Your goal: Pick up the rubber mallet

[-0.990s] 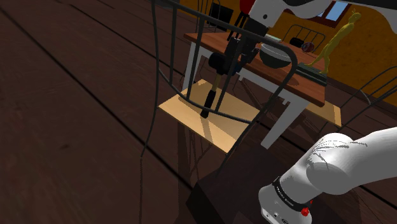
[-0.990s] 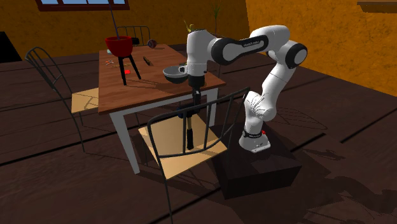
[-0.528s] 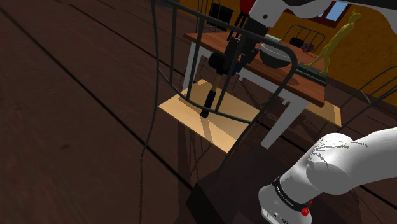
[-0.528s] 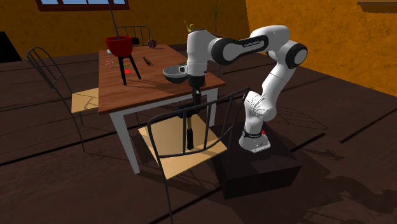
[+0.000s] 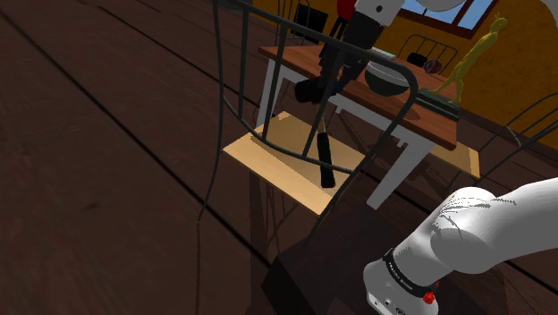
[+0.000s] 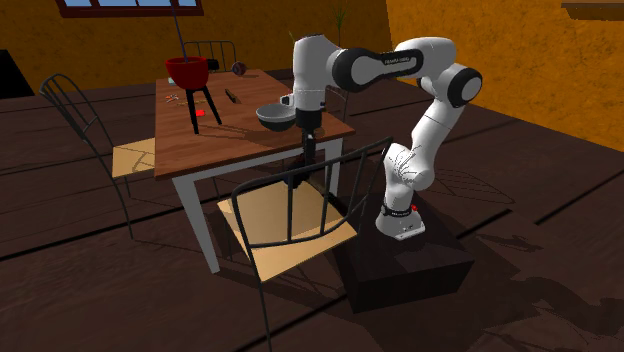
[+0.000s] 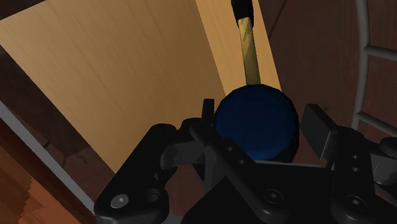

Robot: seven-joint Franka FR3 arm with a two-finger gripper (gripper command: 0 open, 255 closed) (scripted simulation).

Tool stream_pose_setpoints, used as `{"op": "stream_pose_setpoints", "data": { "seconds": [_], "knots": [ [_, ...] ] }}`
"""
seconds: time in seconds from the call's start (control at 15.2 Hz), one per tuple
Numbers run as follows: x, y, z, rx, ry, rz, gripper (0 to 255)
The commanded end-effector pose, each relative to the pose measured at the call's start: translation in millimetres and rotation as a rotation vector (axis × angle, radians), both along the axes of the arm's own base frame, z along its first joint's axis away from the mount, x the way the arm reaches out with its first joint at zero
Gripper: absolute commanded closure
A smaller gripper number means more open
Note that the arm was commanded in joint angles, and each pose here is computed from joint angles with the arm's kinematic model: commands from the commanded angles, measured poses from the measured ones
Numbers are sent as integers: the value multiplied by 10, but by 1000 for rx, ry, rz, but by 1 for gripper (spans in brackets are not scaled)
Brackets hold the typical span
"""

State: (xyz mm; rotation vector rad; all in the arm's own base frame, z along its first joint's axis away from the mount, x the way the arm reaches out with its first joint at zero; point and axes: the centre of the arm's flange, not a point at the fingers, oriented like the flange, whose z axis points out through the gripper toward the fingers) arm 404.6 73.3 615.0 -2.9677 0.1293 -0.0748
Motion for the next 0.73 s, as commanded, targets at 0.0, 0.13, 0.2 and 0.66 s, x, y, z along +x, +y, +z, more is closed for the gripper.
{"op": "stream_pose_setpoints", "data": {
  "seconds": [0.0,0.13,0.2,0.66],
  "knots": [
    [1,-3,105,0,0,0,255],
    [1,-3,210,0,0,0,255],
    [1,-3,263,0,0,0,255],
    [1,-3,535,0,0,0,255]
  ]
}}
